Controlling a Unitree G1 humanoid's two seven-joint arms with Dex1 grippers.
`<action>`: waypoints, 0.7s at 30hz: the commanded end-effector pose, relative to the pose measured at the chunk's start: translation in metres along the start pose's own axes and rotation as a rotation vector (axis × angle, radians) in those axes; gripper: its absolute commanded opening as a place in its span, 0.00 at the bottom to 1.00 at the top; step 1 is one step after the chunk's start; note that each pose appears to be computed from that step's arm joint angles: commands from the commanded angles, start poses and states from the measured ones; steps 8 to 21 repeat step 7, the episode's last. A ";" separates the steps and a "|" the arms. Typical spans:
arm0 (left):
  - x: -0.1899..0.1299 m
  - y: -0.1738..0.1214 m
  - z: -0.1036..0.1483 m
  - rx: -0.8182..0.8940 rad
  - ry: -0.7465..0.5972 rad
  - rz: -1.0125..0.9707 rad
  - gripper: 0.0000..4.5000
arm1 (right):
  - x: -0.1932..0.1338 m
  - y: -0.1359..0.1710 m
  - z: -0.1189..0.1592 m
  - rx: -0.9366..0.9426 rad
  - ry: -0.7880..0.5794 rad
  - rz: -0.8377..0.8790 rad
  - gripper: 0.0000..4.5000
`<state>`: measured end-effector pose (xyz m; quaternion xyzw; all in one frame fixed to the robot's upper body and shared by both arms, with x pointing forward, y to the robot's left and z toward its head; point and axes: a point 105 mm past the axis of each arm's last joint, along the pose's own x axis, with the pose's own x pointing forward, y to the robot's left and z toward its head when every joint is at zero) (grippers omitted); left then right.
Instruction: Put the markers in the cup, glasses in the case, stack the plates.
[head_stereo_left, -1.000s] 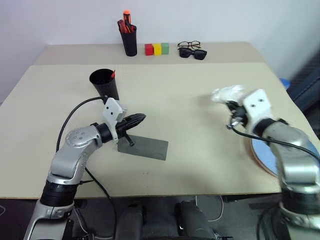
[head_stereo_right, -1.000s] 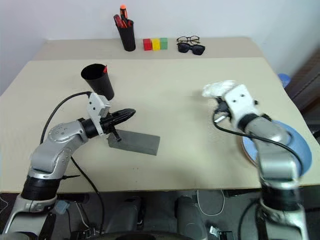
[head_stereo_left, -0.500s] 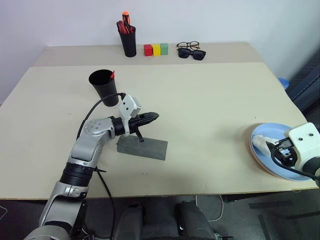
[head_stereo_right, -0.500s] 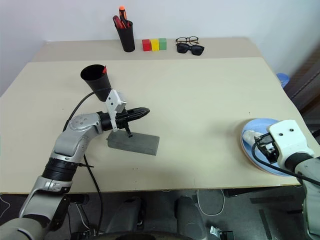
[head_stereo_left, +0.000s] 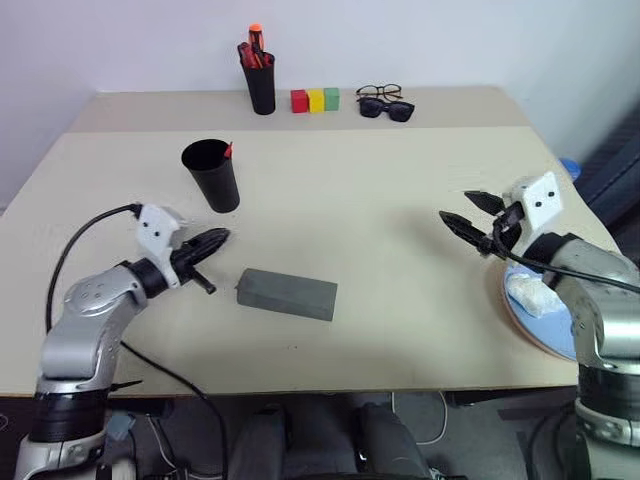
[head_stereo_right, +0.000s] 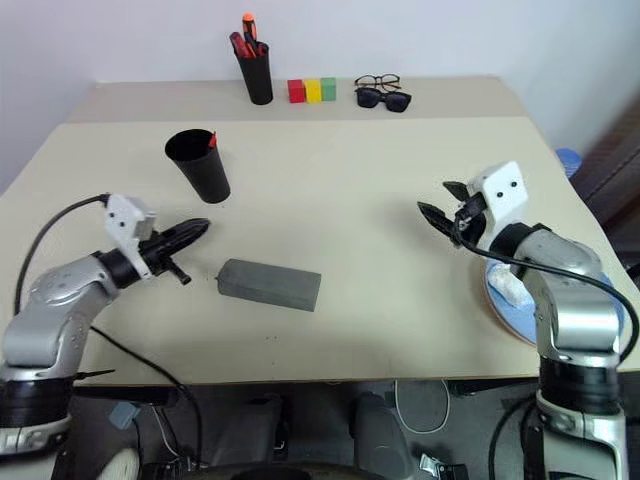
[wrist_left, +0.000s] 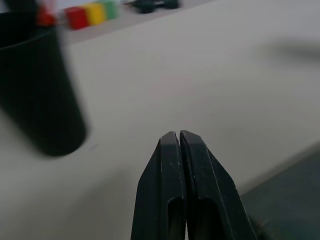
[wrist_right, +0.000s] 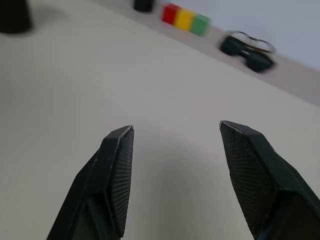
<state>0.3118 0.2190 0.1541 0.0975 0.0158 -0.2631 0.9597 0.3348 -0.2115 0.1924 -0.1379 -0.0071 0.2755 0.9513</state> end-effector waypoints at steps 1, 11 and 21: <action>-0.028 0.022 0.006 0.046 -0.010 0.188 0.00 | 0.014 0.006 -0.001 0.031 -0.033 0.091 0.61; -0.054 0.025 -0.003 0.036 0.006 0.323 0.00 | 0.039 0.016 -0.003 0.059 -0.041 0.196 0.61; -0.054 0.025 -0.003 0.036 0.006 0.323 0.00 | 0.039 0.016 -0.003 0.059 -0.041 0.196 0.61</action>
